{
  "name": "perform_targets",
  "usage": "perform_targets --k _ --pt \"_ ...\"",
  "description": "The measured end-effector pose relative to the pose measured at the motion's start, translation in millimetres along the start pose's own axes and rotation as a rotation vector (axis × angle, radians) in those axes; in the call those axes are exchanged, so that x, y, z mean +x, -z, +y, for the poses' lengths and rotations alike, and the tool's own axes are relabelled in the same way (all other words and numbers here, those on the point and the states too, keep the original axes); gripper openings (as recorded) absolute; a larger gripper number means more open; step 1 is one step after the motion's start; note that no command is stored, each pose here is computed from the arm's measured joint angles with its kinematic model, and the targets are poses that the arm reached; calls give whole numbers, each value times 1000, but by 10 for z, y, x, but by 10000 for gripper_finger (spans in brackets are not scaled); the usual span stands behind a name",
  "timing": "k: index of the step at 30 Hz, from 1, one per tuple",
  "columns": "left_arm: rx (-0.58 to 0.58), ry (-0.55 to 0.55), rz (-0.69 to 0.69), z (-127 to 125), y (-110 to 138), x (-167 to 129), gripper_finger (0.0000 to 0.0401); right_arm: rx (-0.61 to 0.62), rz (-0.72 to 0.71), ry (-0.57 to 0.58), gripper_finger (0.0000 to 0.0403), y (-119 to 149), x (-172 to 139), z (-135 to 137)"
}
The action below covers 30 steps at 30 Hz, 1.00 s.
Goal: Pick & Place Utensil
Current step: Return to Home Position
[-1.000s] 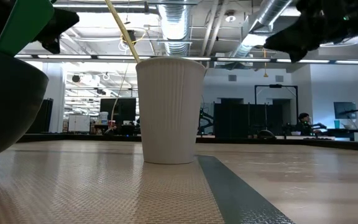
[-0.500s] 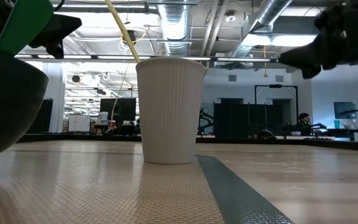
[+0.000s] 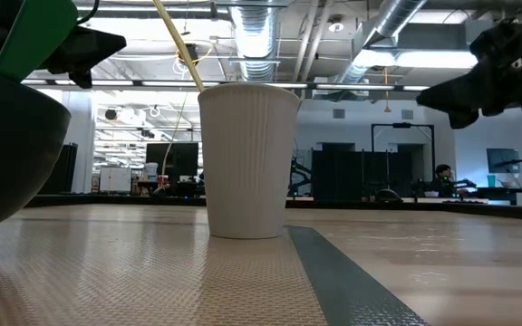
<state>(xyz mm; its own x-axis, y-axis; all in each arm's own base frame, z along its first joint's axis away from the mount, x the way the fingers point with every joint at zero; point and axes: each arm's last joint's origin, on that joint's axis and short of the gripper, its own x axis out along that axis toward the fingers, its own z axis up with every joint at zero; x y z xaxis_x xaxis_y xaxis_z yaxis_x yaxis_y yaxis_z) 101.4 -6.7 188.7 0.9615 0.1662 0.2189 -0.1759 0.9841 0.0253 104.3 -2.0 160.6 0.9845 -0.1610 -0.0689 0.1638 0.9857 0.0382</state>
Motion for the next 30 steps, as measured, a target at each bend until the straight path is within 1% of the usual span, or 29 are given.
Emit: perform_targets --k 3,6,14,19,25,30 --pt "-3 1 1 -1 1 0 11 11 3 -26 74 3 -3 15" --pt "-5 3 24 -3 24 0 7 34 4 -32 74 5 -2 22" --pt "5 10 94 -9 94 -4 11 34 5 -32 74 7 -2 22" --pt "24 41 178 -21 178 -16 7 34 5 -32 74 7 -2 22" --pt "24 121 187 -44 191 -20 10 34 6 -32 74 9 -1 22" --pt "34 116 221 -43 223 -27 7 34 6 -31 74 9 -1 22"
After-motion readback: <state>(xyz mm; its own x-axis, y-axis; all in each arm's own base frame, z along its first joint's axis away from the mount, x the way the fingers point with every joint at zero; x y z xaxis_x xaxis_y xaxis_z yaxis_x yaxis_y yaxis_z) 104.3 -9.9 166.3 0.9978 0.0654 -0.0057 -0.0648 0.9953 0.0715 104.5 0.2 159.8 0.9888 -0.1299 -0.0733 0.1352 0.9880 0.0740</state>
